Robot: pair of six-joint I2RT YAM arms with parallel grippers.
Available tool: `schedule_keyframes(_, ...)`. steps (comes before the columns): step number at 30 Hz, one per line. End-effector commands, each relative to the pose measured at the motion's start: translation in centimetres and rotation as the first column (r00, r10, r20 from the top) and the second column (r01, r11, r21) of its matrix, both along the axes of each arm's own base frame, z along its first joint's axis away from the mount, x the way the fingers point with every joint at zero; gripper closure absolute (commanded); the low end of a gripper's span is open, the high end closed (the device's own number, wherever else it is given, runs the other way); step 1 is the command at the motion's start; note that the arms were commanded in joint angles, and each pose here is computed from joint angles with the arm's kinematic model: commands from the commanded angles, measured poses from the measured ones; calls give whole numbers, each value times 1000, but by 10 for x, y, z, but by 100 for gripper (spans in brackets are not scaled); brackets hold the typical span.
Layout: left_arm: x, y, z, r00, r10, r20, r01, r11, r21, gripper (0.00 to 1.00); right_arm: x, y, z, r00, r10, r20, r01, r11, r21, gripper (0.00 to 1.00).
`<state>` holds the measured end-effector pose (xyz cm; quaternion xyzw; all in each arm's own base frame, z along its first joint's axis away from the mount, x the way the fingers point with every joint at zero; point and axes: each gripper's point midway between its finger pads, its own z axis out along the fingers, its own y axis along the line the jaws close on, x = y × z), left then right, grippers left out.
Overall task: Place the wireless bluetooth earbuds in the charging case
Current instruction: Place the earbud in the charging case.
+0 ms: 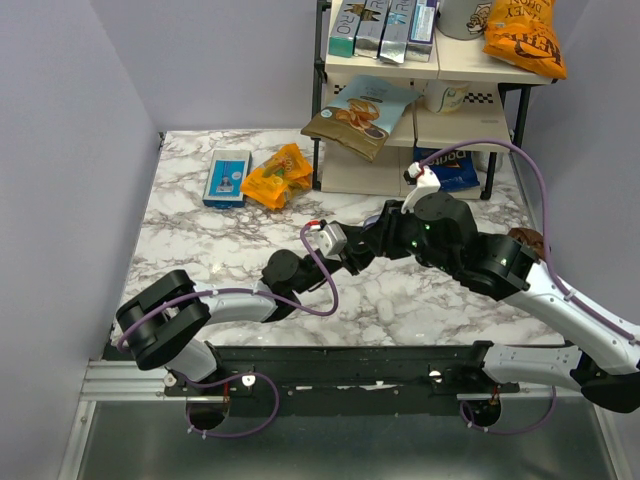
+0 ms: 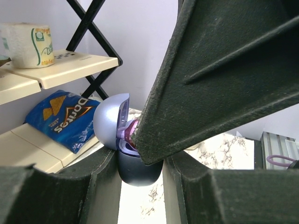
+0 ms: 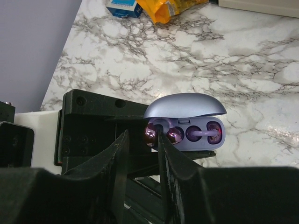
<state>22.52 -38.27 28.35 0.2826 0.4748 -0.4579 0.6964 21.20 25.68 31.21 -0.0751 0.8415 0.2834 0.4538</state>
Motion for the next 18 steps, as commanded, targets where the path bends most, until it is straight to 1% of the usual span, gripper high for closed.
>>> schedule_keyframes(1, -26, 33, 101, 970, 26, 243, 59, 940, -335, 100, -3, -3, 14, 1000, 9, 20, -9, 1000, 13, 58)
schedule_keyframes(7, -25, 33, 99, 970, 30, 239, 53, 942, -333, 100, -5, -3, 14, 1000, 18, 18, -19, 1000, 7, 55)
schedule_keyframes(18, -24, 33, 100, 971, 34, 236, 49, 940, -338, 100, -11, -3, 13, 999, 39, 6, -39, 999, 19, 54)
